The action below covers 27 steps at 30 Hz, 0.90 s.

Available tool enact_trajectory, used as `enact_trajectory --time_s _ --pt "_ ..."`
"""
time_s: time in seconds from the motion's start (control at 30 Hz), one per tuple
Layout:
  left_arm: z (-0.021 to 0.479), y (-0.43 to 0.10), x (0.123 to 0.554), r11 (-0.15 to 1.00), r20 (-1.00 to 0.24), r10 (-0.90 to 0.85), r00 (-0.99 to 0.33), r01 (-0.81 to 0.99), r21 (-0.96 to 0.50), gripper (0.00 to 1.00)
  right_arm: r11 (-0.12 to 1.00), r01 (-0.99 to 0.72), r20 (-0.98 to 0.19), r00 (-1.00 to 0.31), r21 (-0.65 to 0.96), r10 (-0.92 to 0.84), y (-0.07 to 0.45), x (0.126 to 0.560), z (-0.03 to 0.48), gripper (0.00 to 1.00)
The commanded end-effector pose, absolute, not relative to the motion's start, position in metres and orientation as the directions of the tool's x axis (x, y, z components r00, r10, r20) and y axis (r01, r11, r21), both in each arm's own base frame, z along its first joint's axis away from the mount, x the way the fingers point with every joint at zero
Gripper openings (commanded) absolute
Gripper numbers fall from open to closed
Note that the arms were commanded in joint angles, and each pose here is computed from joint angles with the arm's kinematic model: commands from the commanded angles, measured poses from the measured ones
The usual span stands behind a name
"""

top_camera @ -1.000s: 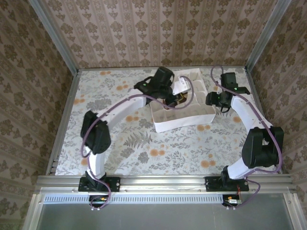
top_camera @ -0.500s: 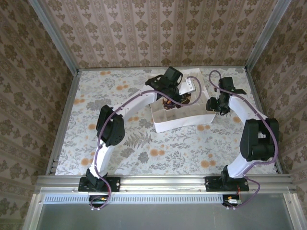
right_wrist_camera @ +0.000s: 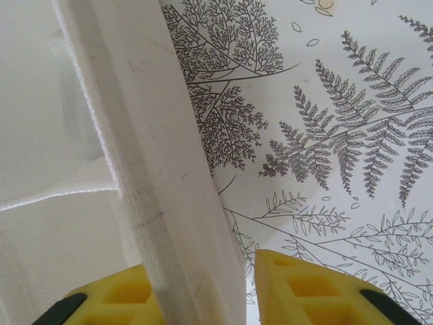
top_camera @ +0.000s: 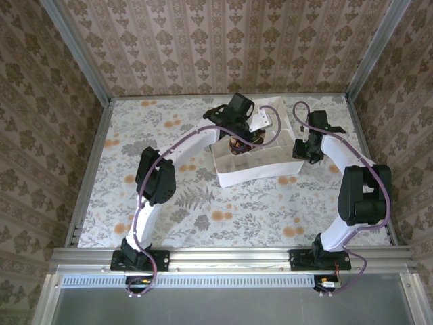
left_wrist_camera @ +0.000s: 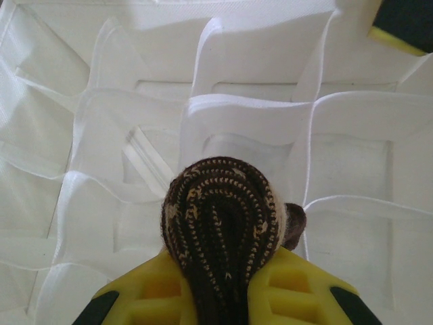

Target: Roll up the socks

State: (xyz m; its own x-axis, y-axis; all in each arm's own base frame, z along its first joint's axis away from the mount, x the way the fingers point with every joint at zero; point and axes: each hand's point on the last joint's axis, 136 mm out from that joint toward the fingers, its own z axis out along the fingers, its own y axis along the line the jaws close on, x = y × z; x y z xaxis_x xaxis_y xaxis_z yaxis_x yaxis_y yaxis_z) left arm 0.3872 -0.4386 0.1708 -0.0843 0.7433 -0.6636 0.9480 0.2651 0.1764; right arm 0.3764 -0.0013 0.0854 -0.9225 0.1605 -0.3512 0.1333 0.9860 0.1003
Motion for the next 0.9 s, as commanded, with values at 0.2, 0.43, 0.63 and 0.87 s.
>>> enact_trajectory --time_s 0.2,0.43,0.63,0.87 --pt "0.128 -0.440 0.389 0.276 -0.630 0.763 -0.141 0.953 0.121 0.00 0.985 0.128 -0.334 -0.929 0.119 0.161 0.001 0.374 0.077 0.23" --pt "0.105 -0.457 0.392 0.258 -0.605 0.786 -0.131 0.958 0.128 0.00 0.982 0.113 -0.329 -0.931 0.152 0.158 0.008 0.374 0.074 0.19" --pt "0.074 -0.465 0.392 0.237 -0.559 0.819 -0.131 0.964 0.122 0.00 0.981 0.111 -0.324 -0.933 0.161 0.159 0.010 0.371 0.072 0.19" --pt "0.037 -0.448 0.394 0.268 -0.497 0.849 -0.178 0.956 0.116 0.00 0.979 0.107 -0.331 -0.930 0.174 0.161 0.012 0.373 0.072 0.18"
